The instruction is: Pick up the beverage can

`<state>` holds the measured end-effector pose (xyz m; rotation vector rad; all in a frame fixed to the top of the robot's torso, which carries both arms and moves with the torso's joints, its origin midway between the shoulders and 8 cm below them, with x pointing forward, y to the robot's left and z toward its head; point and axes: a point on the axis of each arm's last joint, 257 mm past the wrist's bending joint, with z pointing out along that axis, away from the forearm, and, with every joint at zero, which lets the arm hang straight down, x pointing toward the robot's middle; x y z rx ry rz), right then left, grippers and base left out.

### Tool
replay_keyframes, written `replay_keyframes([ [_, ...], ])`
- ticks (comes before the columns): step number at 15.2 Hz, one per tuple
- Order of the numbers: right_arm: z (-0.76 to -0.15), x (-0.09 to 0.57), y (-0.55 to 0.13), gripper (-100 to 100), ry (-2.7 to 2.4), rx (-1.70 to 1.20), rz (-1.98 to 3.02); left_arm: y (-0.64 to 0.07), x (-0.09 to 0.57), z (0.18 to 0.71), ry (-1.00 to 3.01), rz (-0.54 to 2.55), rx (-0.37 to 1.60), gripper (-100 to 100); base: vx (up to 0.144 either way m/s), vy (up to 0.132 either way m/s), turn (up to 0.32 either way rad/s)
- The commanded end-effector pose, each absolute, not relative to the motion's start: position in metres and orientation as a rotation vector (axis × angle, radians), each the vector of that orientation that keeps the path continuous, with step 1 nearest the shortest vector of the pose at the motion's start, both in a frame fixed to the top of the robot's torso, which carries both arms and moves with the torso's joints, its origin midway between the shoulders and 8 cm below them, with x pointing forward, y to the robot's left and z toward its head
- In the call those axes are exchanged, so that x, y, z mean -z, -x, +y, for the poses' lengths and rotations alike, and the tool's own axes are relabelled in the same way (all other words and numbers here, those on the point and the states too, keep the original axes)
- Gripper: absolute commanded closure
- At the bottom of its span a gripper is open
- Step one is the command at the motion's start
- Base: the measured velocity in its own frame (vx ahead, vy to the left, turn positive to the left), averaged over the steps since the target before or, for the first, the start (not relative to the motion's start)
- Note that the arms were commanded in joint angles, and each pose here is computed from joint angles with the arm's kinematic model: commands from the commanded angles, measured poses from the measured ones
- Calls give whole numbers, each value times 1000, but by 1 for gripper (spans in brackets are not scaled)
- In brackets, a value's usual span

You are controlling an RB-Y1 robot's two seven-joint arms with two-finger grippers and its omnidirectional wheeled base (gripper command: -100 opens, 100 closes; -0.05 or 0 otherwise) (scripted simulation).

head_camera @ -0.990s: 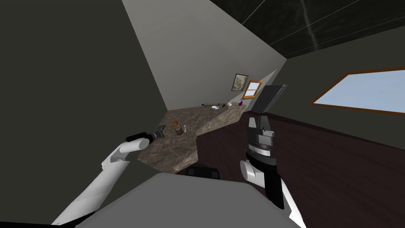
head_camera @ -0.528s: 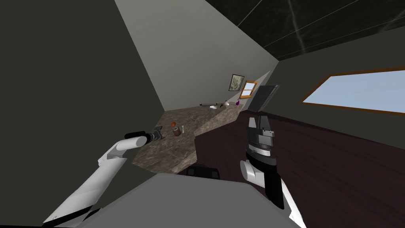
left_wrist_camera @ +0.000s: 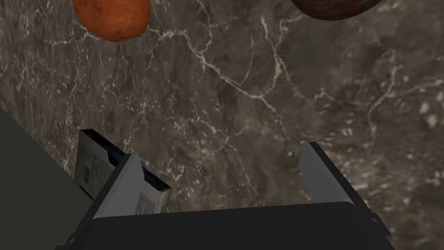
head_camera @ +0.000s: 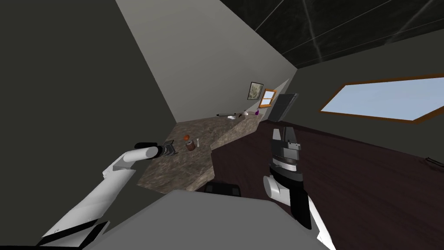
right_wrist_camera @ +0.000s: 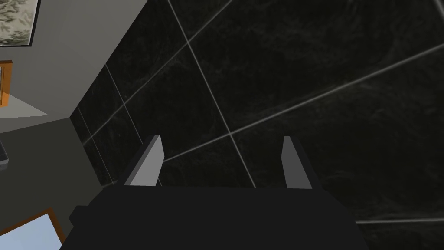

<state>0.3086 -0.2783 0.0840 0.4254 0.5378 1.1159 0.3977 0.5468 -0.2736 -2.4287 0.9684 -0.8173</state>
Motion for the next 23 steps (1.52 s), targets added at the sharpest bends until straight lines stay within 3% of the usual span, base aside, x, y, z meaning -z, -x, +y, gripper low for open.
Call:
replay_keyframes([
  [1,-278,-84,-309,0,-425,-1116,538,-389,279,548,2474,975,775,-100,13,-14,-85],
  [23,-278,-84,-309,0,-425,-1116,538,-310,264,589,2845,889,336,-100,21,-25,-94],
])
